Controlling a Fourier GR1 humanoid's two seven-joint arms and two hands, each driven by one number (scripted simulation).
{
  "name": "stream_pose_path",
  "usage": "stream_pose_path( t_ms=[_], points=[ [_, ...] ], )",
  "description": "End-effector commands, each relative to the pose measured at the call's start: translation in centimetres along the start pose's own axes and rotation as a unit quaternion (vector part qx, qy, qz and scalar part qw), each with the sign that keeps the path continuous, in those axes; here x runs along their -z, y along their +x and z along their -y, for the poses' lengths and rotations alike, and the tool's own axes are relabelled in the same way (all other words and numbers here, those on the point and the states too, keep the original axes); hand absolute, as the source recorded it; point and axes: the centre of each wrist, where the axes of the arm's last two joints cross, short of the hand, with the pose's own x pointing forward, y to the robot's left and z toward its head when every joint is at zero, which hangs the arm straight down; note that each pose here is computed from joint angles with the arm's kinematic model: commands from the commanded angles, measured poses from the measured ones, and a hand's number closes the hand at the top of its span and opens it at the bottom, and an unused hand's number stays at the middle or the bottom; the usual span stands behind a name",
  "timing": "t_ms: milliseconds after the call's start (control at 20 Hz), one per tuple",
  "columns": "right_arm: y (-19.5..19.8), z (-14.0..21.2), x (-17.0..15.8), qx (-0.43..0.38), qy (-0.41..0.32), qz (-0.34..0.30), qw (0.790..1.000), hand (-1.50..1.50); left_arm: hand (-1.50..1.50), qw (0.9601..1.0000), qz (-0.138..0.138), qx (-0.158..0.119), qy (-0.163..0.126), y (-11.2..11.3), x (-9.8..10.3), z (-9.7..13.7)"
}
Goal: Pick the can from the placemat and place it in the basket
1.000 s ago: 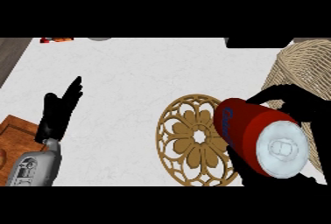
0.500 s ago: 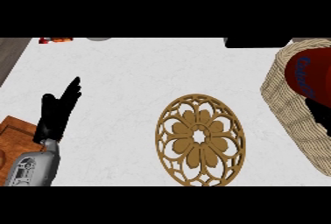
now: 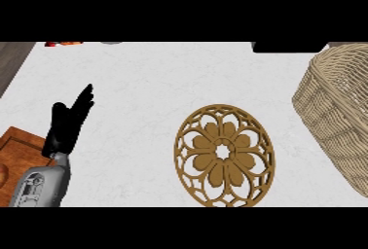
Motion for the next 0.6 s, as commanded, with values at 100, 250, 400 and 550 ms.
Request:
stream_pose_path(
  t_ms=[100,250,400,550],
  points=[
    [-7.2,0.4,2.7,0.004,0.010,0.017,1.000,1.50,0.00,0.9999,0.008,-0.001,-0.008,0.8,0.6,-0.4],
    [-7.8,-1.7,3.4,0.013,0.030,0.030,0.999,1.50,0.00,1.0000,-0.003,-0.004,-0.007,-1.0,-0.8,-1.6],
    [-10.8,-2.2,4.0,0.004,0.041,0.031,0.999,1.50,0.00,1.0000,-0.001,0.003,0.000,0.4,-0.2,1.4],
    [-10.0,-4.7,5.6,-0.002,0.044,0.036,0.998,1.50,0.00,1.0000,0.002,0.008,-0.001,0.7,0.8,0.2]
  ],
)
